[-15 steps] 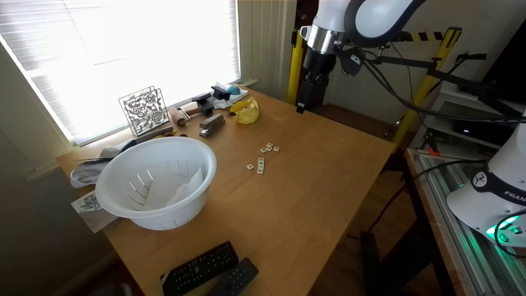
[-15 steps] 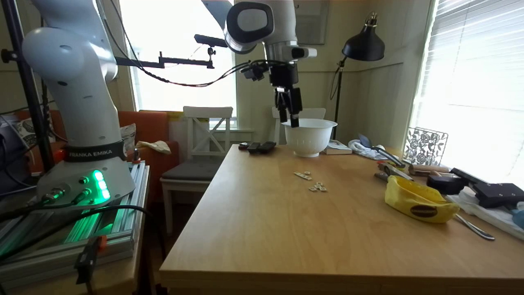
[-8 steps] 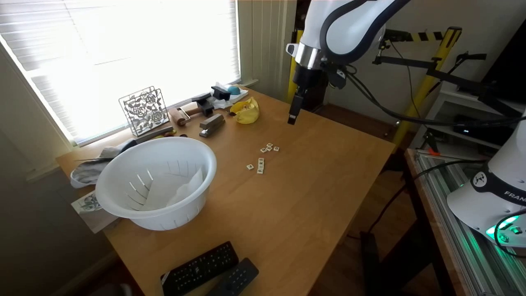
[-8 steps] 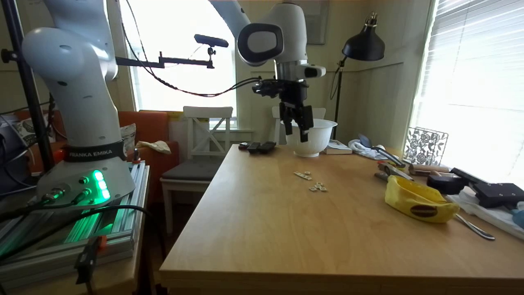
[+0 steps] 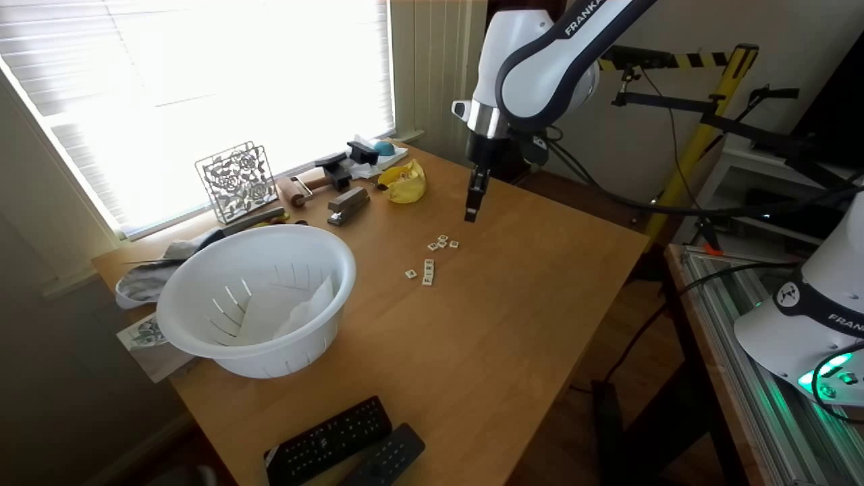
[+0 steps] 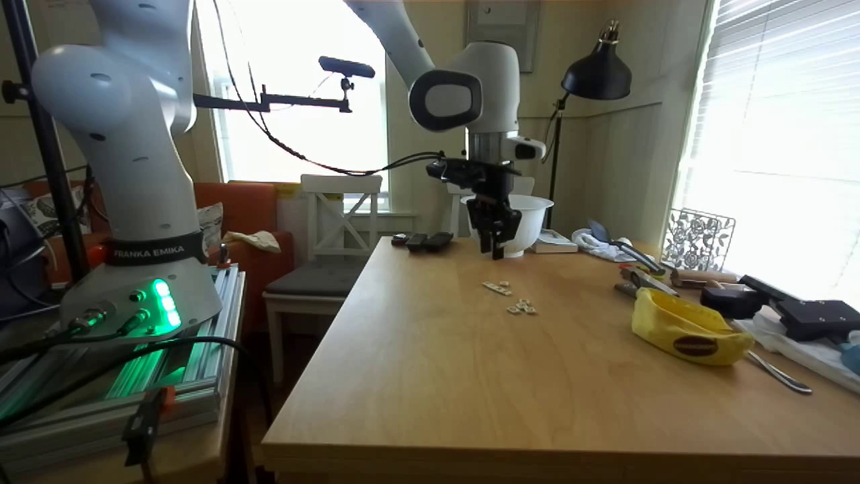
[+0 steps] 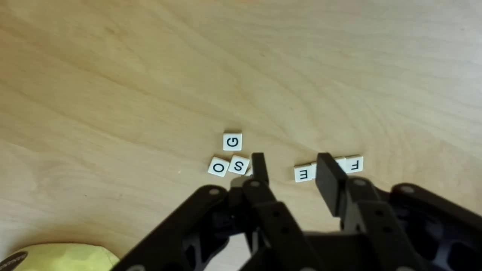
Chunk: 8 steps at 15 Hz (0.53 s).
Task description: Create the word 'Firm' using the letter tiles.
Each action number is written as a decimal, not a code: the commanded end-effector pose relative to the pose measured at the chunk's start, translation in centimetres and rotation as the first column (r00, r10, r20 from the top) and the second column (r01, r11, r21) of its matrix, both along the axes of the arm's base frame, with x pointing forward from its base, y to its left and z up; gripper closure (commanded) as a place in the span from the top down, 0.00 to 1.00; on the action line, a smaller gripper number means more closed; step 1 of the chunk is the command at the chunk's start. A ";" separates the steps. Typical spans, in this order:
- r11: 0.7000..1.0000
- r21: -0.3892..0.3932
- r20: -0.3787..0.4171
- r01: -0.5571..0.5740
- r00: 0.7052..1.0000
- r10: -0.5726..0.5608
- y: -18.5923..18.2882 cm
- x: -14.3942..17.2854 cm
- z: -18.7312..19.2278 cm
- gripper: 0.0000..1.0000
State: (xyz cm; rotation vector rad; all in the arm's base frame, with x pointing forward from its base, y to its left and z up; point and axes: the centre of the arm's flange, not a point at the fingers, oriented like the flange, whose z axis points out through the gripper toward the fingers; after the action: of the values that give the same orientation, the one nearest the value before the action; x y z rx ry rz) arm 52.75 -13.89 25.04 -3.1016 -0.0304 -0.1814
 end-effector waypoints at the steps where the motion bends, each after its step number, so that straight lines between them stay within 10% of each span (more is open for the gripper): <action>1: 0.999 0.029 -0.009 -0.014 1.000 0.015 -0.2 2.2 -1.9 0.09; 8: 0.998 0.049 -0.026 -0.030 0.999 0.031 0.4 4.4 -3.9 0.00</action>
State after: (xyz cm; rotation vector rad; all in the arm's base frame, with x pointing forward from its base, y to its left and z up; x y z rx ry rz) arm 55.51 -13.07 22.09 -3.0796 -0.0639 -0.1506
